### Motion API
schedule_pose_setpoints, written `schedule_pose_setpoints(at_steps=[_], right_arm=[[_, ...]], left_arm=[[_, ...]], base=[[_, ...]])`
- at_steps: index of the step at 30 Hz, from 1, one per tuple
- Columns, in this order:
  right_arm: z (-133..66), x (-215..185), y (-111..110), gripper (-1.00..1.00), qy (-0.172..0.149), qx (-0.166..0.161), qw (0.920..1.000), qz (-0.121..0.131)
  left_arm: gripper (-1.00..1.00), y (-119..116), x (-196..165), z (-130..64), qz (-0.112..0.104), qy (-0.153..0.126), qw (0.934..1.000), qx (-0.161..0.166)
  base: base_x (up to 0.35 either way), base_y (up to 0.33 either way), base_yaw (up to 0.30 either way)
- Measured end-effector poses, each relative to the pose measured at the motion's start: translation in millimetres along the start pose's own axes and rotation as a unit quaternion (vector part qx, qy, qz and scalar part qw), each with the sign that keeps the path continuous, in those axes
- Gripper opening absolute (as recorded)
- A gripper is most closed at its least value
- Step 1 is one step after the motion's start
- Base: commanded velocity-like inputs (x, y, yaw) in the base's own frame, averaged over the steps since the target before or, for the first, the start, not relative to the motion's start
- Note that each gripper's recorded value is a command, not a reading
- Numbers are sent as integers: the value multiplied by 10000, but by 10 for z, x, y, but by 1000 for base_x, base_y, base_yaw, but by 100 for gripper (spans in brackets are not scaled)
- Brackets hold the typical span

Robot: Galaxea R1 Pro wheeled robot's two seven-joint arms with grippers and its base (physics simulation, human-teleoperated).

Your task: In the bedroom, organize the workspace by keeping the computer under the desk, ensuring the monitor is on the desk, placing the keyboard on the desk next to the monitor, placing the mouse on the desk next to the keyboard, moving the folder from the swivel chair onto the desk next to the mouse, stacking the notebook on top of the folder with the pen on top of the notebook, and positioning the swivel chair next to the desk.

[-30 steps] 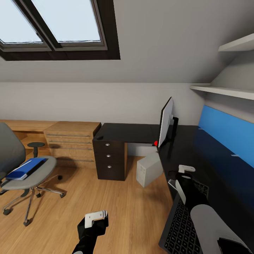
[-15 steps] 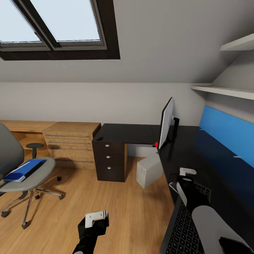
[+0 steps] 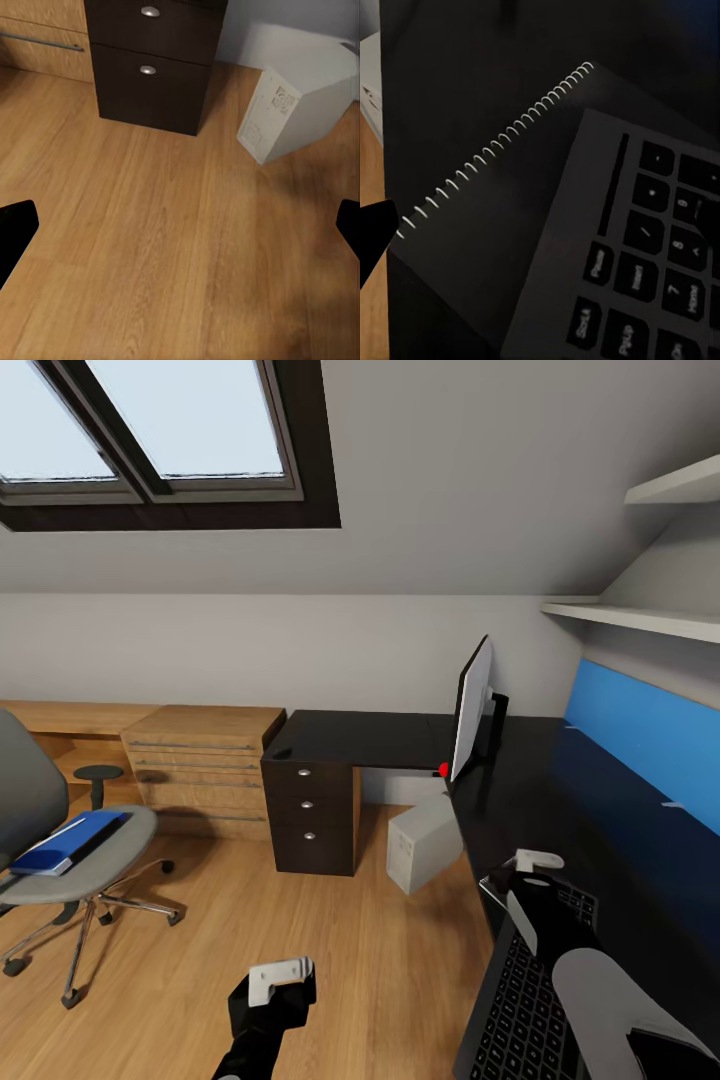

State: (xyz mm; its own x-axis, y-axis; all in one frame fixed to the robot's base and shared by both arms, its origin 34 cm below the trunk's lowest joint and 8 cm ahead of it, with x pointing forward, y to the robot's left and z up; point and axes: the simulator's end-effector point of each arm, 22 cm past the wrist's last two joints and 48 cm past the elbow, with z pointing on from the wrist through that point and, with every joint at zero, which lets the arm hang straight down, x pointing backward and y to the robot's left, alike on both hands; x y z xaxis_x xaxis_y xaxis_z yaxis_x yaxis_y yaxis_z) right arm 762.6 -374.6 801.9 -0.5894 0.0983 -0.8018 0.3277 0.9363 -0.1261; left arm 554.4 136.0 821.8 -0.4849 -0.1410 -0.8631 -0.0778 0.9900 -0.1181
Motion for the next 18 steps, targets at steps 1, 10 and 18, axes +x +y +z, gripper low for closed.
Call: schedule_pose_setpoints(at_steps=[1, 10, 18], right_arm=[[2, 6, -14, 100, 4, 26, 10000, -2], [1, 21, -97, 100, 22, 220, 9998, -25], [41, 79, -205, 100, -11, 534, 9984, -174]], left_arm=[[100, -10, 1, -3, 4, 0, 10000, 11], [100, -47, -47, -22, -19, -50, 10000, 57], [100, -67, -1, 10, -44, -73, 9999, 91]], base=[[0, 0, 0], [0, 0, 0], [0, 0, 0]])
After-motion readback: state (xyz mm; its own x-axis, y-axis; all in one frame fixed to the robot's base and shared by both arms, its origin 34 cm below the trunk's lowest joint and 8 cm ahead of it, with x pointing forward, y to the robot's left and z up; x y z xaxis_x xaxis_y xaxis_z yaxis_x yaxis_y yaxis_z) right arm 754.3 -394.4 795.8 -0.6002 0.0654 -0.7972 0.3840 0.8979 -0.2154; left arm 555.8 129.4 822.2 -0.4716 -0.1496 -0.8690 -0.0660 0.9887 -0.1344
